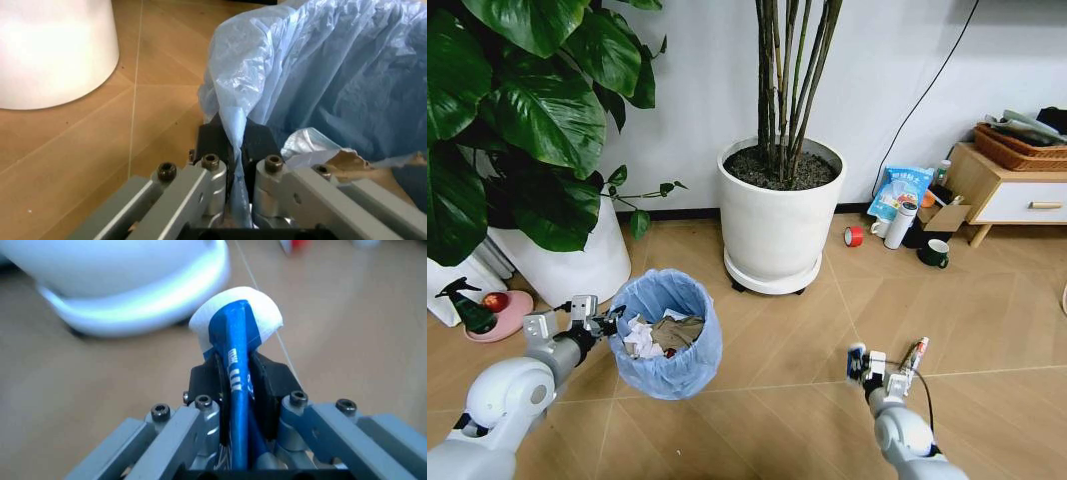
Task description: Pick up the trash bin and place the garbage on the floor into it.
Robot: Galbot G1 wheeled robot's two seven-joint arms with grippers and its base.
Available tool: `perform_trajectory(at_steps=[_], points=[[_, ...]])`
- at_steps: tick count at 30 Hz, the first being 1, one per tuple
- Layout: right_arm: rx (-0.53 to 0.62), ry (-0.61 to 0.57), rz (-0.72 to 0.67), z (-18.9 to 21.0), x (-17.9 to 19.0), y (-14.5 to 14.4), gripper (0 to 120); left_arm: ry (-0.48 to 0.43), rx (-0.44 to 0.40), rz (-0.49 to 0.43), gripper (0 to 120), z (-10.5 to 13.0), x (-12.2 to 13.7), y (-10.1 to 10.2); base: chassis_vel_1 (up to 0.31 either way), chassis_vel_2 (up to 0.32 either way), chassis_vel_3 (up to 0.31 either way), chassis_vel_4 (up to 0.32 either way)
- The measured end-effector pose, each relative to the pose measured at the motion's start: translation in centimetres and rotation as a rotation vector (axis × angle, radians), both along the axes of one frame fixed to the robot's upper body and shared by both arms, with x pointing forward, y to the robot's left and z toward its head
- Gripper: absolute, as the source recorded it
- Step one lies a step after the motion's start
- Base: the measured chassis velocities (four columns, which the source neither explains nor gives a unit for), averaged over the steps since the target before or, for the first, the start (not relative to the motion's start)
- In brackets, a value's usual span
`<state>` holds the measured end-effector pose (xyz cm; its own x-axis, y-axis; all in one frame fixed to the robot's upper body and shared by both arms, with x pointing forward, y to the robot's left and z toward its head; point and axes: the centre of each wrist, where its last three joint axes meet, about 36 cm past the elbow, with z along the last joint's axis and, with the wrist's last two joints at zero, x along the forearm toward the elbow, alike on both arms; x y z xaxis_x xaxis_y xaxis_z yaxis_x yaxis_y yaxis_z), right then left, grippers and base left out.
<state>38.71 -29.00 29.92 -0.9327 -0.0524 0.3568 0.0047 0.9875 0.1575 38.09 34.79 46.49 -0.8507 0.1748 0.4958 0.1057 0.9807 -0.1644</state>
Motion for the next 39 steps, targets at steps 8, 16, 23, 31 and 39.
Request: perform_trajectory(at_steps=[8, 16, 23, 31, 39], points=[[0.049, -0.21, 0.28, 10.3, 3.6, 4.2, 10, 0.007, -0.002, -0.009, 0, -0.2, 0.0, -0.4, 0.0, 0.0, 0.0, 0.0], [0.153, -0.279, 0.599, 16.6, 7.2, 11.8, 10, 0.011, -0.005, -0.018, 0, -0.2, 0.1, -0.6, 0.0, 0.0, 0.0, 0.0], [0.219, -0.311, 0.803, 19.3, 8.2, 19.4, 10, 0.015, -0.01, -0.03, 0, -0.2, 0.2, -0.9, 0.0, 0.0, 0.0, 0.0], [0.229, -0.242, 0.945, 17.5, 6.8, 25.1, 10, 0.017, -0.007, -0.027, 0, -0.2, 0.4, -0.7, 0.0, 0.0, 0.0, 0.0], [0.151, -0.188, 0.927, 14.5, 6.6, 26.5, 15, 0.014, -0.005, -0.024, 0, -0.1, 0.5, -0.5, 0.0, 0.0, 0.0, 0.0]])
